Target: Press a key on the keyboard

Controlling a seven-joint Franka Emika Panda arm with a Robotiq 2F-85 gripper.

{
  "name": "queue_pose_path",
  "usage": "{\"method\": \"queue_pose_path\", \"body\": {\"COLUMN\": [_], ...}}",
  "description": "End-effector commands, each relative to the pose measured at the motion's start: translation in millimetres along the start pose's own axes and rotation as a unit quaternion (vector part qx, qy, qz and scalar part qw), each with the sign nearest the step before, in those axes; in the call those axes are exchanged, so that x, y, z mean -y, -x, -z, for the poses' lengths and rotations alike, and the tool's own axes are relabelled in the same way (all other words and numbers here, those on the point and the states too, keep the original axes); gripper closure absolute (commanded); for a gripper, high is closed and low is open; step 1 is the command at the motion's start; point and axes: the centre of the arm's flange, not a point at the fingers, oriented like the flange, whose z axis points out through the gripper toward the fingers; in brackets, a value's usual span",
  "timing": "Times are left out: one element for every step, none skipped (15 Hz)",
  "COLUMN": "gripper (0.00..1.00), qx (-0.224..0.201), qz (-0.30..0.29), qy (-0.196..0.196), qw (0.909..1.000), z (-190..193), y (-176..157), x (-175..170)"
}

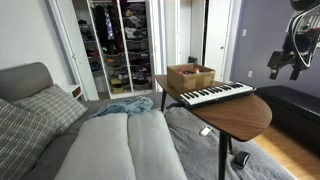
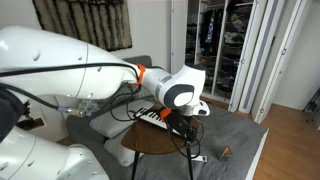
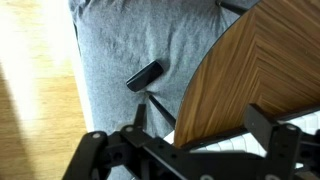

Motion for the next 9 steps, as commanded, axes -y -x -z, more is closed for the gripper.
{"method": "queue_pose_path", "body": {"gripper": [0.0, 0.0, 0.0, 0.0, 0.0, 0.0, 0.0, 0.0, 0.0], "qx": [0.0, 0.0, 0.0, 0.0, 0.0, -0.002, 0.01, 0.016, 0.022], "qz": [0.0, 0.0, 0.0, 0.0, 0.0, 0.019, 0.039, 0.066, 0.099], "qy": [0.0, 0.0, 0.0, 0.0, 0.0, -0.004, 0.008, 0.016, 0.028], "qw": [1.0, 1.0, 1.0, 1.0, 1.0, 0.9998, 0.9992, 0.9976, 0.9945], "z": [0, 0, 0, 0, 0, 1, 0, -1, 0], "y": [0, 0, 0, 0, 0, -2, -9, -14, -19], "x": [0, 0, 0, 0, 0, 7, 24, 42, 69]}}
